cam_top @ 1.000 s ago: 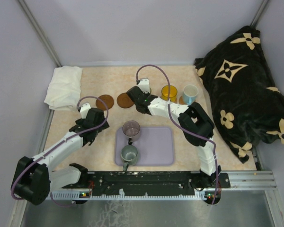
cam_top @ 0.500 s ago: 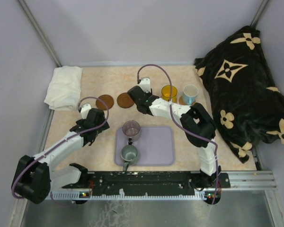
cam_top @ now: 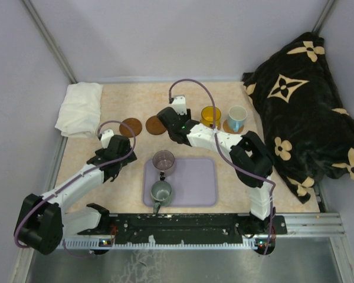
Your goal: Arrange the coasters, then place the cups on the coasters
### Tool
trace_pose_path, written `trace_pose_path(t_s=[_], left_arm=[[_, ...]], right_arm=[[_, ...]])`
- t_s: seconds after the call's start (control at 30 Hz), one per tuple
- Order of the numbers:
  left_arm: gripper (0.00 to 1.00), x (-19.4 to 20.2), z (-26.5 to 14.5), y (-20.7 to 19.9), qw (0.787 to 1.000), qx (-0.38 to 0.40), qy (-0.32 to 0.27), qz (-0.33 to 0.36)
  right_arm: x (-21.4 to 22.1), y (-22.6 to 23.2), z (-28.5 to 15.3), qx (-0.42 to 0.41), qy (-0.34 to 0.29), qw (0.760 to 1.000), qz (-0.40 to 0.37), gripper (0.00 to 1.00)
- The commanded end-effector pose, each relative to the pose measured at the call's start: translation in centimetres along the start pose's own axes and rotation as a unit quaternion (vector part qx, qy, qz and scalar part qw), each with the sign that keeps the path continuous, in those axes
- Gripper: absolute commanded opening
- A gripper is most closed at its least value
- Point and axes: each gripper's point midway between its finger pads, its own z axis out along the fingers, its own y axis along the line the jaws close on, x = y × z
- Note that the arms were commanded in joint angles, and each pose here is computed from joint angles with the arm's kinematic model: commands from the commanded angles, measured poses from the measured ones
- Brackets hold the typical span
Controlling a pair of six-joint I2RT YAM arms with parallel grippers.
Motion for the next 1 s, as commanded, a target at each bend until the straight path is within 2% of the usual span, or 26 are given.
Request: trace_pose_path(t_s=[0.0, 0.27, 0.47, 0.67, 0.97], left_arm=[[0.95, -1.2, -0.7, -1.2, 0.999, 0.035, -0.014, -0.005], [0.97, -2.3, -2.7, -2.9, 0.994, 0.105, -0.021, 0.018], [0.9, -1.6, -4.9, -4.1, 0.984, 0.174, -0.007, 0.041], [0.83, 0.6, -6.9, -5.4, 0.97, 0.234, 0.029, 0.064], [0.81, 3.9, -11.1, -9.8, 0.948, 0.258, 0.065, 0.173]], right_arm=[[-6.5, -1.7, -4.2, -0.003, -0.077, 0.996, 0.05, 0.55], [-10.1, -5.5, -9.2, -0.007, -0.127, 0.989, 0.076, 0.6], [-8.3, -8.5, -11.2, -0.002, -0.123, 0.989, 0.088, 0.6], [-7.5, -11.6, -12.4, 0.022, -0.13, 0.986, 0.099, 0.6], [-6.8, -12.9, -13.0, 0.029, -0.126, 0.986, 0.106, 0.6]])
